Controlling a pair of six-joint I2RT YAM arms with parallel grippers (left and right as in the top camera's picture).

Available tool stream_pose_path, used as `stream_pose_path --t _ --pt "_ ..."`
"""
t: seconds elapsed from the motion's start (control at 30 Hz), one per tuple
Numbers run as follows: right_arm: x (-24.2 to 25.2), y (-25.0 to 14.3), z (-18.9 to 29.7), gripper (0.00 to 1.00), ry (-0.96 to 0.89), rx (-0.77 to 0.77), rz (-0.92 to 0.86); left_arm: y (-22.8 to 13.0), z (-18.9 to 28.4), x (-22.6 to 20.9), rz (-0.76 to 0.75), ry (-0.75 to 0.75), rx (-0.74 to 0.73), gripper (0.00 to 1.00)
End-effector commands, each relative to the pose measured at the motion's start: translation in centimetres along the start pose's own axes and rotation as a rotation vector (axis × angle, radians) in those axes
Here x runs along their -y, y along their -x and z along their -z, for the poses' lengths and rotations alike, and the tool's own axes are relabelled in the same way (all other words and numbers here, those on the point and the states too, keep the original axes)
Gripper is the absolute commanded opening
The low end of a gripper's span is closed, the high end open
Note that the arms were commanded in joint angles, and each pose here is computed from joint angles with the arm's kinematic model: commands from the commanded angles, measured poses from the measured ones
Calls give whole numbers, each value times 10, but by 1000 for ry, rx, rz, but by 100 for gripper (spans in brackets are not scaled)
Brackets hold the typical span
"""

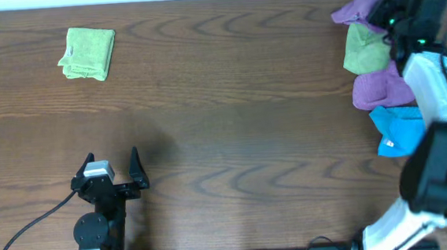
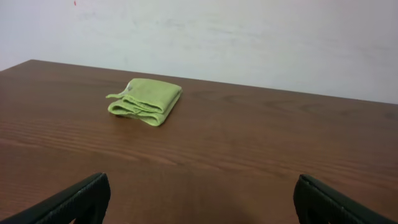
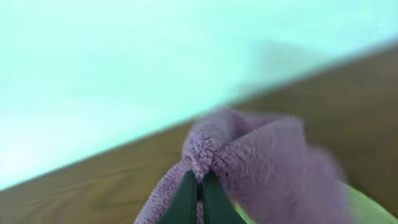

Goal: Fold the cloth
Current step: 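Reach the right gripper to the top purple cloth and grasp it, then lift the purple cloth with the right gripper and drag it to table center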

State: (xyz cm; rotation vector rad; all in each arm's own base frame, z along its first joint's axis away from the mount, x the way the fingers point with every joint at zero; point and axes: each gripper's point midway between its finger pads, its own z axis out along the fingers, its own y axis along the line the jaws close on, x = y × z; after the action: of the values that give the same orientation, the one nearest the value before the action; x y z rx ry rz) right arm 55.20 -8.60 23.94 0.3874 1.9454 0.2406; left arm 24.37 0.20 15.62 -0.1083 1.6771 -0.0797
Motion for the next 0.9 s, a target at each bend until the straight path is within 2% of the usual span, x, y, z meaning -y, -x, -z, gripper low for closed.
stream_pose_path --t 0.0,0.1,0.23,0.53,0.67,0.87 --pt "-76 38 51 1 194 67 108 -20 -2 -9 -7 40 -48 95" --pt "-119 49 97 1 277 85 143 -20 -2 -9 -7 40 -48 96" --pt "-170 38 152 1 405 40 173 -20 -2 -9 -7 40 -48 95" --pt "-255 -67 258 1 699 -323 267 -20 -2 -9 -7 40 -48 95" --pt "-282 -90 295 1 798 -375 319 -20 -2 -9 -7 40 -48 95" --pt "-302 -104 326 1 891 -395 358 -20 -2 -9 -7 40 -48 96"
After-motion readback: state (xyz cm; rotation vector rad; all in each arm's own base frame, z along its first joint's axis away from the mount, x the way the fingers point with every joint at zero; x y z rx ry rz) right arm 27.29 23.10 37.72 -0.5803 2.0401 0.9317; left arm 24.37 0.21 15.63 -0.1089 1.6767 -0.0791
